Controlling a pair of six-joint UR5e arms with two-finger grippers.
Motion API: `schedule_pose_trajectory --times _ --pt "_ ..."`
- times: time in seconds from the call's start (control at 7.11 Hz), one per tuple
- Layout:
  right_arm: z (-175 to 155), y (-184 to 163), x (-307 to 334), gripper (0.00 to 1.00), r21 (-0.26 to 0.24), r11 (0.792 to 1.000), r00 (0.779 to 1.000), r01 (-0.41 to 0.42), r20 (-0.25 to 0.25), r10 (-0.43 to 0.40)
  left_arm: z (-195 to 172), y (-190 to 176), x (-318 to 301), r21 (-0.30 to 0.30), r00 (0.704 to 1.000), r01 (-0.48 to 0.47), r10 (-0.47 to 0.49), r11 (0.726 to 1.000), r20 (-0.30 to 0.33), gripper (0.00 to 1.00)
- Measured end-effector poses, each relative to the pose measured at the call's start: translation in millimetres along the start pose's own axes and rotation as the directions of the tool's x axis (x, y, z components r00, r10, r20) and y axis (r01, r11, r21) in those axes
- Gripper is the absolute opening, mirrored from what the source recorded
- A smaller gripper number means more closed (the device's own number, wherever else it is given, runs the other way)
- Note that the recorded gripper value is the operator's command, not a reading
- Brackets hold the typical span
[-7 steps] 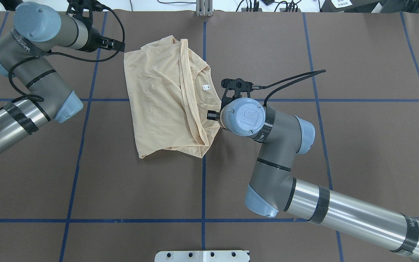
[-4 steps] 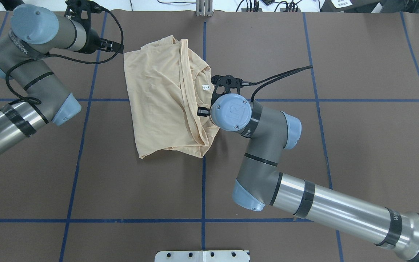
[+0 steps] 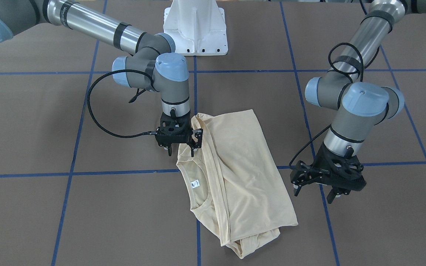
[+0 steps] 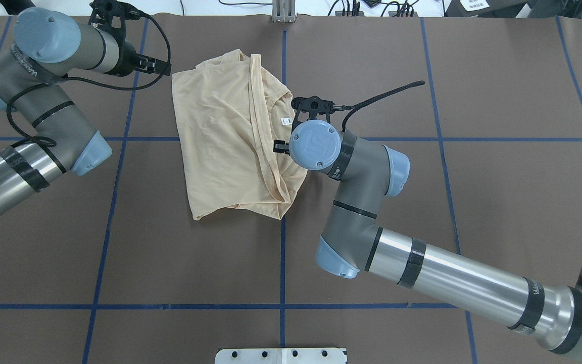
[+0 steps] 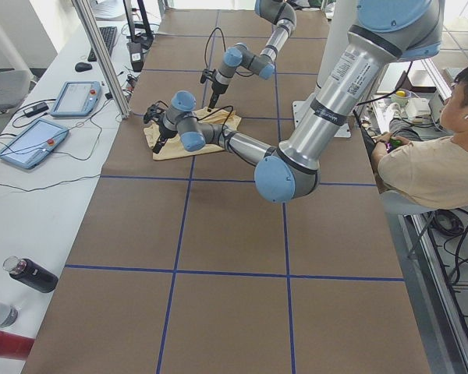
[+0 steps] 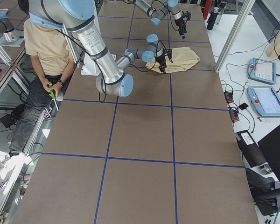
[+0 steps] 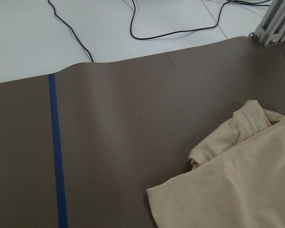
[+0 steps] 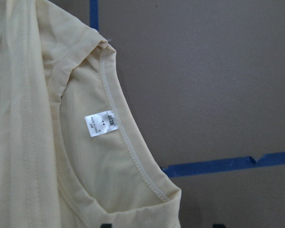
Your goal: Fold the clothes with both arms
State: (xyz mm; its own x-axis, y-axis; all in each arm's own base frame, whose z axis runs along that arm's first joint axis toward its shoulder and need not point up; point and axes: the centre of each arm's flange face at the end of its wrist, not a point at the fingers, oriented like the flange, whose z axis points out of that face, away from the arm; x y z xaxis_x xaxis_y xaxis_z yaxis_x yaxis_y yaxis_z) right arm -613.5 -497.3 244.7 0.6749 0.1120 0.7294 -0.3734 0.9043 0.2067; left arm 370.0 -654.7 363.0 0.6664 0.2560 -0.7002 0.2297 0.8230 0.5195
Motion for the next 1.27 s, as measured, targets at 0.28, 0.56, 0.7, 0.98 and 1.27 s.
schedule_pose_trajectory --times 0.28,0.56,0.7,0.98,1.27 --pt "4.9 -2.1 1.7 0.65 0.002 1.000 1.000 0.010 -0.010 -0.010 0.4 0.5 0.1 -0.001 1.000 0.000 0.000 1.000 0.000 1.00" --pt "6.1 -4.2 -2.5 0.53 0.004 1.000 1.000 0.010 -0.012 -0.010 0.5 0.5 0.8 -0.001 1.000 -0.001 0.001 1.000 -0.001 1.00" --pt "7.1 -4.9 -5.1 0.44 0.004 1.000 1.000 0.009 -0.013 -0.009 0.6 0.6 0.9 -0.001 1.000 -0.001 0.001 1.000 -0.001 1.00" --pt "10.1 -5.3 -6.8 0.00 0.003 1.000 1.000 0.008 -0.019 -0.008 0.6 0.6 1.0 -0.001 1.000 -0.001 0.001 1.000 -0.001 1.00" --pt "10.5 -5.3 -7.0 0.00 0.002 1.000 1.000 0.008 -0.020 -0.008 0.6 0.6 1.0 -0.001 1.000 -0.001 0.001 1.000 -0.001 1.00"
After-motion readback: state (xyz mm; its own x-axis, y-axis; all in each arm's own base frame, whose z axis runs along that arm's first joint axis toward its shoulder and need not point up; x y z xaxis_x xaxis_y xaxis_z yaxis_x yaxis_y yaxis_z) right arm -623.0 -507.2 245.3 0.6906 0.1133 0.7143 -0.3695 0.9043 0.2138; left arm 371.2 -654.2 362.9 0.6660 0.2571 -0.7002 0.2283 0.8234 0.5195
